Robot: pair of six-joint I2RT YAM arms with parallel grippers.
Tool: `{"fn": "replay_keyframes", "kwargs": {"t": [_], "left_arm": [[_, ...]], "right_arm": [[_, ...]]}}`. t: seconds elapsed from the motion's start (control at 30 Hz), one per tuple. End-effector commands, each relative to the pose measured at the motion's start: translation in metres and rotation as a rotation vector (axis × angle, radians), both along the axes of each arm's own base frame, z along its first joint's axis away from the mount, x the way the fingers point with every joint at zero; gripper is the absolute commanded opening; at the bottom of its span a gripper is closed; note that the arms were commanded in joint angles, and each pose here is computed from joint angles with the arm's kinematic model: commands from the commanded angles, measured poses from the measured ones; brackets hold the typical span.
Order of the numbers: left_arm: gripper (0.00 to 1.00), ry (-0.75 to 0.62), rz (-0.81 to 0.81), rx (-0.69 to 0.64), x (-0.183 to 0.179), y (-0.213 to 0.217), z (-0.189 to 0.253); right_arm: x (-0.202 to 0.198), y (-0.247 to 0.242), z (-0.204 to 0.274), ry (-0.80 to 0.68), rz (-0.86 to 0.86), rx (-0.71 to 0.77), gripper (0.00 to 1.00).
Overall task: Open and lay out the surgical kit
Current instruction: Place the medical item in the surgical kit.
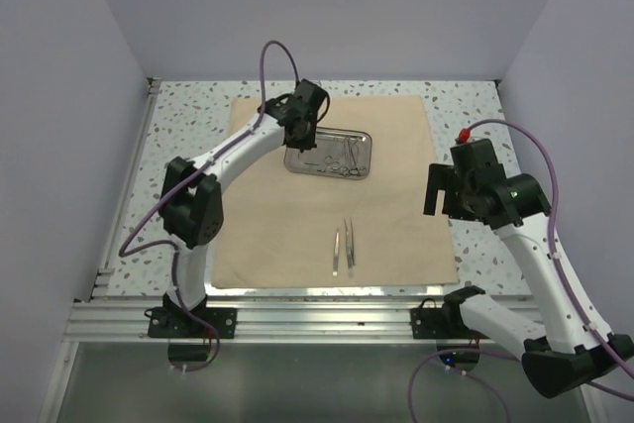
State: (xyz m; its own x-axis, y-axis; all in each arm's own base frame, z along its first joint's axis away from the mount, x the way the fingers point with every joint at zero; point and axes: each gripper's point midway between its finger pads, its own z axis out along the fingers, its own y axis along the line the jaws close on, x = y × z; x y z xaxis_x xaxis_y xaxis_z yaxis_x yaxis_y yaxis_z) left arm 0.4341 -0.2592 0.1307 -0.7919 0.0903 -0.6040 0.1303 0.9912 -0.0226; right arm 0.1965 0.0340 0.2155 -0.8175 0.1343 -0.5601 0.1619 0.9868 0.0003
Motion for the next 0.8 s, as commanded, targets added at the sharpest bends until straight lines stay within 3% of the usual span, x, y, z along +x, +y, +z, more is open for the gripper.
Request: {"fn": "replay_keyframes", "kwargs": {"t": [0.0,0.13,0.2,0.33,0.63,0.73,0.77], "left_arm": [[0.00,-0.026,0.043,-0.033,-0.043,0.017,0.034],[0.00,0.044,0.066,-0.016,-0.116,0.030,0.006],[0.00,0.047,0.074,-0.041,-0.141,0.035,0.008],[0.00,0.132,0.114,-0.040,-0.196,0.049,-0.032],[0.00,0.213,0.137,-0.018,-0.257,0.056,-0.073],[0.18,0.224,0.147,-0.019,-0.262,0.055,-0.076],[0.32,0.221,0.150,-0.020,-0.261,0.055,-0.075]], "right_arm": [[-0.001,0.008,0.001,-0.020,0.042,0.036,0.93],[-0.006,0.010,-0.003,-0.013,0.048,0.055,0.93],[-0.009,0.011,-0.004,-0.004,0.056,0.063,0.92],[-0.015,0.016,-0.008,0.012,0.072,0.085,0.92],[-0.020,0.023,-0.012,0.020,0.107,0.092,0.92],[-0.021,0.023,-0.012,0.016,0.112,0.093,0.92],[-0.021,0.024,-0.012,0.014,0.114,0.092,0.92]]}}
